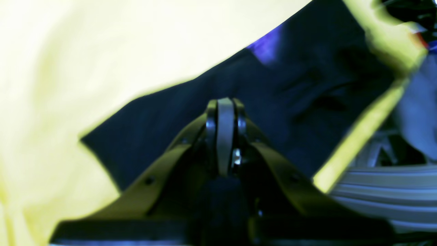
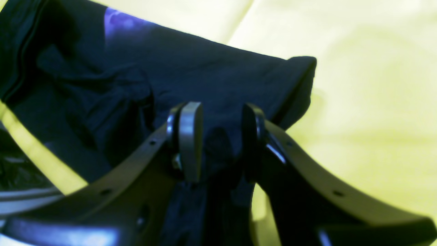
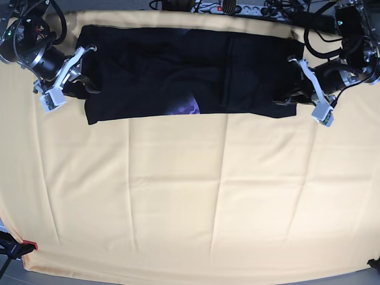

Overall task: Fold the T-shirt properly
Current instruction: 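Grip both strip ends and push them inward toward each other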

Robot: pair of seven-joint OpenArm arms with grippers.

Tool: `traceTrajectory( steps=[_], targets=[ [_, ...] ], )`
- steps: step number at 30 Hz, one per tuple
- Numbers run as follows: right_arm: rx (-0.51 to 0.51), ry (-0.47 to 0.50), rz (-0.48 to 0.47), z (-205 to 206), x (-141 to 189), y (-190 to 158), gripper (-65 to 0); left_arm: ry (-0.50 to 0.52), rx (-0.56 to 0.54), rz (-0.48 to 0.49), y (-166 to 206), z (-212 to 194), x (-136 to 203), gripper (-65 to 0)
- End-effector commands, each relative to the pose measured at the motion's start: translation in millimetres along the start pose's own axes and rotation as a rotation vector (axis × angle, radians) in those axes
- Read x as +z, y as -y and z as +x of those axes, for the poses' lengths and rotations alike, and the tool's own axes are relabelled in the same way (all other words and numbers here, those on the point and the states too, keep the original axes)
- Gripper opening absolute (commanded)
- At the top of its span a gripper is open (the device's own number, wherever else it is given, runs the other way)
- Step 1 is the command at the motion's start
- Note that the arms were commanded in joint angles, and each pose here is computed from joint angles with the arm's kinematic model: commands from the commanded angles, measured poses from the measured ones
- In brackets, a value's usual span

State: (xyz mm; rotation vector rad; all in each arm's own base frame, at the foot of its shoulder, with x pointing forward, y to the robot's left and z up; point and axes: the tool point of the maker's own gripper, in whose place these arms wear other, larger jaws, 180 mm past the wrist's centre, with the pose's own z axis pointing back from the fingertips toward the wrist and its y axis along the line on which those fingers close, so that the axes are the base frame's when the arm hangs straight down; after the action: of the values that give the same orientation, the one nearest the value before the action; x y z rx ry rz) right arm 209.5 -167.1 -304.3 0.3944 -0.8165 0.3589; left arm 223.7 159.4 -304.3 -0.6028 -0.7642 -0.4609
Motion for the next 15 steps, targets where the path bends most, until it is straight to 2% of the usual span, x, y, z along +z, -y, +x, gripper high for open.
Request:
traceTrajectory(
  steps=[1,4,5,8,11,15],
  targets=[
    [0.012,0.041,-0.026,13.7,3.2,5.0,-40.2,0.024,0.002,-0.016,3.1,3.6,-2.4,-65.0],
    [-0.067,-0.028,-0.163,-1.0,5.1,29.3,-26.8,-0.053,0.033,-0.030,4.2,-22.2,-16.7,-65.0],
    [-0.093,-0.051,-0.206,-7.3,6.3,36.4,-24.2,-0.078,0.041,-0.034,4.3,-29.5,-20.3,-65.0],
    [-0.158,-0.078,-0.252,-21.6,6.8,44.5,-23.8,-0.106,0.051,-0.043,5.8,-38.7,-25.7,-65.0],
    [-0.243,-0.085,-0.245,-37.3,-1.3,45.5,-23.8,-0.104,0.049,-0.043,5.5,-38.0,-25.5,-65.0],
    [-0.358,-0.072,-0.142,-54.3,-18.0,29.6,-23.8,-0.107,0.047,-0.042,4.9,-38.2,-24.9,-65.0]
  ],
)
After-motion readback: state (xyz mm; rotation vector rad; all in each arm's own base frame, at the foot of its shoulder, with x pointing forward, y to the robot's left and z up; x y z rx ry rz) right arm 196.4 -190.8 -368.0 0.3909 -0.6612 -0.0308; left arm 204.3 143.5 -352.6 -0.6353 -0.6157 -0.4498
